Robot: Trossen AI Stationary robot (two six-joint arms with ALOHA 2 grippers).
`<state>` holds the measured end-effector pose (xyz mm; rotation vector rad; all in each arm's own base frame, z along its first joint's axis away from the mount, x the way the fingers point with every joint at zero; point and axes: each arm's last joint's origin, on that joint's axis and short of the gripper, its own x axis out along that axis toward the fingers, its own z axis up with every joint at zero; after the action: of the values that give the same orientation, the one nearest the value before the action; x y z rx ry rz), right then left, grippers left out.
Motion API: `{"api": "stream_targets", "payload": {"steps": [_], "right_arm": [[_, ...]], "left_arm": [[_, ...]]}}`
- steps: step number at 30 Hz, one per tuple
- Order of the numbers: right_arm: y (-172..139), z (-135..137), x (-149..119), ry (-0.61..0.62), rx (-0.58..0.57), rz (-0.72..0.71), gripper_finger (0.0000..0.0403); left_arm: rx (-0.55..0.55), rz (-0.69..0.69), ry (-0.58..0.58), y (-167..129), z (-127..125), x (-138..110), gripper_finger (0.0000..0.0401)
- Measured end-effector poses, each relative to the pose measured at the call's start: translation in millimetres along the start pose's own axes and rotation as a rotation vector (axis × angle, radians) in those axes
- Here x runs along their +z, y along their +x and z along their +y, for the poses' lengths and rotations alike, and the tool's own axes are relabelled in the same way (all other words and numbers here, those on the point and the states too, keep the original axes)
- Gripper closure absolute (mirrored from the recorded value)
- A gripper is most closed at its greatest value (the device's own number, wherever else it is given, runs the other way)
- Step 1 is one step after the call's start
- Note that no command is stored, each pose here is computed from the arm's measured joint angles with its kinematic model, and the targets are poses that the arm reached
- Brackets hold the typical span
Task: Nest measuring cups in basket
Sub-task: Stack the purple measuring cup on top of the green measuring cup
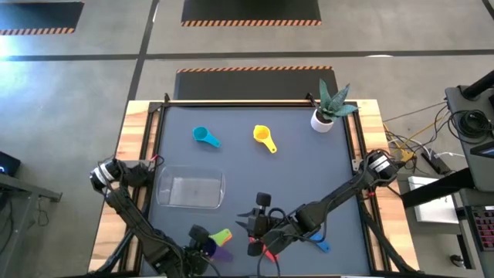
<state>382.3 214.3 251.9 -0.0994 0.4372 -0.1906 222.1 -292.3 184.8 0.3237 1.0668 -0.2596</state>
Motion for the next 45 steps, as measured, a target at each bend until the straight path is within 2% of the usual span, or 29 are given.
{"api": "stream_targets", "payload": {"steps": [5, 9, 13, 19, 23, 27, 30, 34, 38, 45], "right_arm": [[0, 0, 0, 0.0, 0.021, 0.006, 0.0323], [4, 1, -3, 0.001, 0.128, 0.039, 0.0323], [17, 2, -15, -0.009, 0.125, 0.076, 0.0332], [48, 1, -38, -0.023, 0.163, 0.162, 0.0382], [71, -5, -53, -0.023, 0.161, 0.219, 0.0393], [85, -15, -57, -0.001, 0.148, 0.236, 0.0394], [93, -23, -59, 0.021, 0.15, 0.248, 0.0394], [103, -26, -63, 0.052, 0.233, 0.258, 0.0394], [110, -25, -66, 0.072, 0.301, 0.245, 0.0394], [117, -20, -74, 0.084, 0.356, 0.242, 0.0394]], "left_arm": [[-0.012, -0.021, -0.034, -8, -1, 5, 0.0219], [-0.008, -0.12, -0.06, -26, -4, 25, 0.0219], [-0.013, -0.182, -0.058, -35, -7, 39, 0.0227], [-0.03, -0.168, -0.061, -14, -15, 39, 0.0268], [-0.067, -0.179, -0.072, -4, -20, 41, 0.0326], [-0.064, -0.174, -0.089, 6, -21, 42, 0.0391], [-0.051, -0.141, -0.114, 20, -19, 41, 0.0389], [-0.041, -0.101, -0.147, 35, -14, 40, 0.0399], [-0.03, -0.093, -0.17, 39, -8, 42, 0.04], [-0.012, -0.079, -0.21, 42, 0, 44, 0.0401]]}}
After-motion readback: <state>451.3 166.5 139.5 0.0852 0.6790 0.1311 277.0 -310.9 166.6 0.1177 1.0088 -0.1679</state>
